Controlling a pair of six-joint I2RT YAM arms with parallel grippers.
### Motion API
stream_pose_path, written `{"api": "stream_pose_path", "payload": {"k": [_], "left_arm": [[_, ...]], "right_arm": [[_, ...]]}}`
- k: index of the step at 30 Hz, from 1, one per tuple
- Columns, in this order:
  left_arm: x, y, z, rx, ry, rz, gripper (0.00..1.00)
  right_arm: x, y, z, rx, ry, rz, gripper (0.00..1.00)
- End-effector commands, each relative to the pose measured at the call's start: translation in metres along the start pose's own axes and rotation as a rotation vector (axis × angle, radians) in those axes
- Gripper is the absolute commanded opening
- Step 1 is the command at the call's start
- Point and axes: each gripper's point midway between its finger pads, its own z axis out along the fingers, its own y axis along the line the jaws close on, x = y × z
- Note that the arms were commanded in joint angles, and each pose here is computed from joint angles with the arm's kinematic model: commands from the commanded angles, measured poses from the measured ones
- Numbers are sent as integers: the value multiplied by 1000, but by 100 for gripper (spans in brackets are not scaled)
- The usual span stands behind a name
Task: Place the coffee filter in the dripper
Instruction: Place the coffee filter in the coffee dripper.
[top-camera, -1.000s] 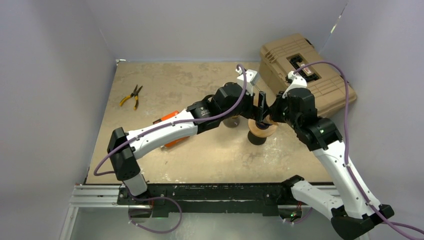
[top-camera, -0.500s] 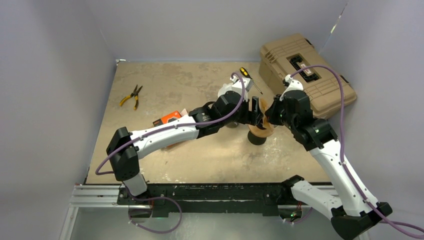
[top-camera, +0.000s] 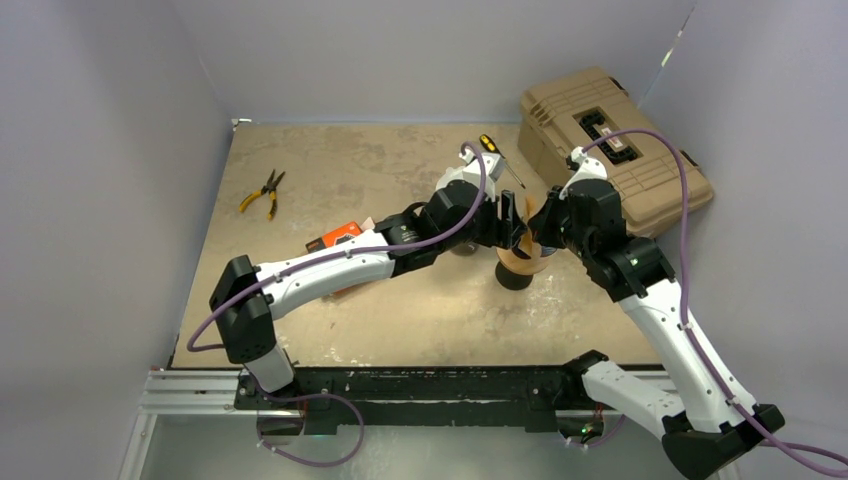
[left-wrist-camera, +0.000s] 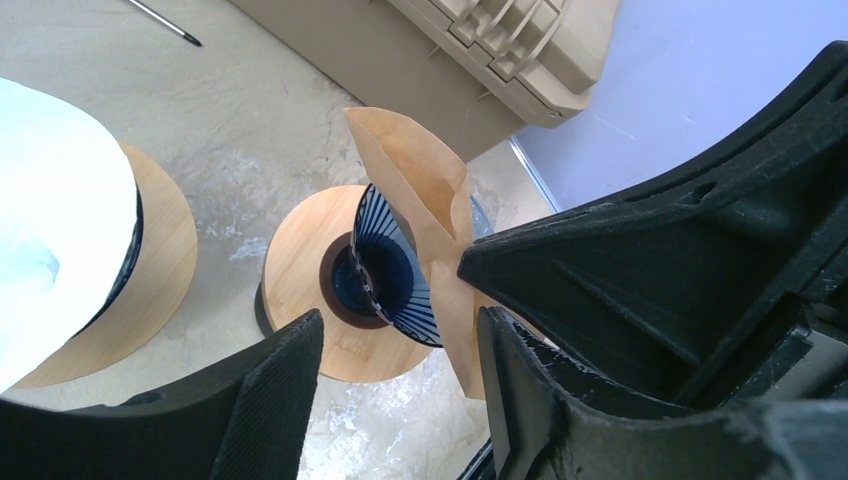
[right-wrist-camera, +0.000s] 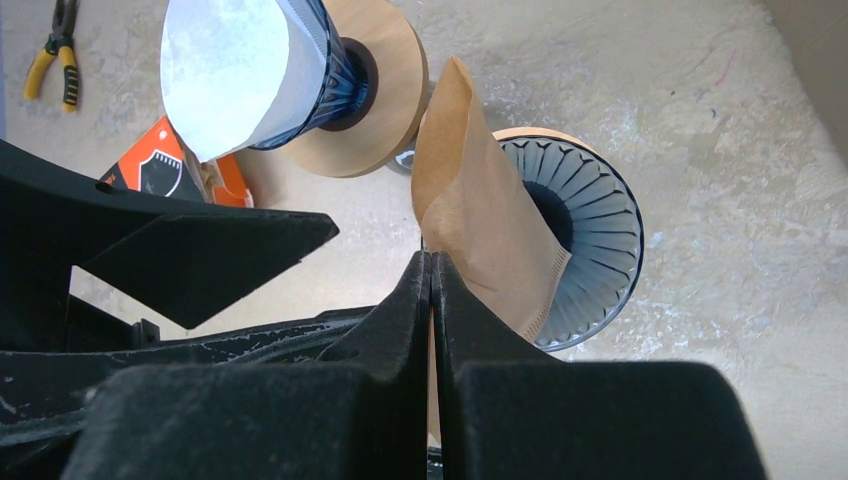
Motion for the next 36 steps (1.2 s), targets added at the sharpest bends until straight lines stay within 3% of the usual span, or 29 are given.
{"api": "stream_pose_path", "payload": {"k": [1,7,14,28,32,36], "left_arm": [[-11,-16,1,56,-23,-14,55],[-5,-17,6,66,-2,-14,52],[1,-18,8,83,13,-17,57],[0,-30,10,167,-24,-35,32],[6,-24,14,144,-10,-31,40],[11,-18,18,118,0,-38,39]], "right_arm": [[-15,10,-4,-38,-45,21,0],[-16,11,-4,-43,-47,21,0],[-17,12,-4,-46,-48,20,0],[-16,16,-5,-67,-40,7,0],[-18,18,-7,-76,-46,7,0],[-20,19,-8,-83,-49,7,0]]}}
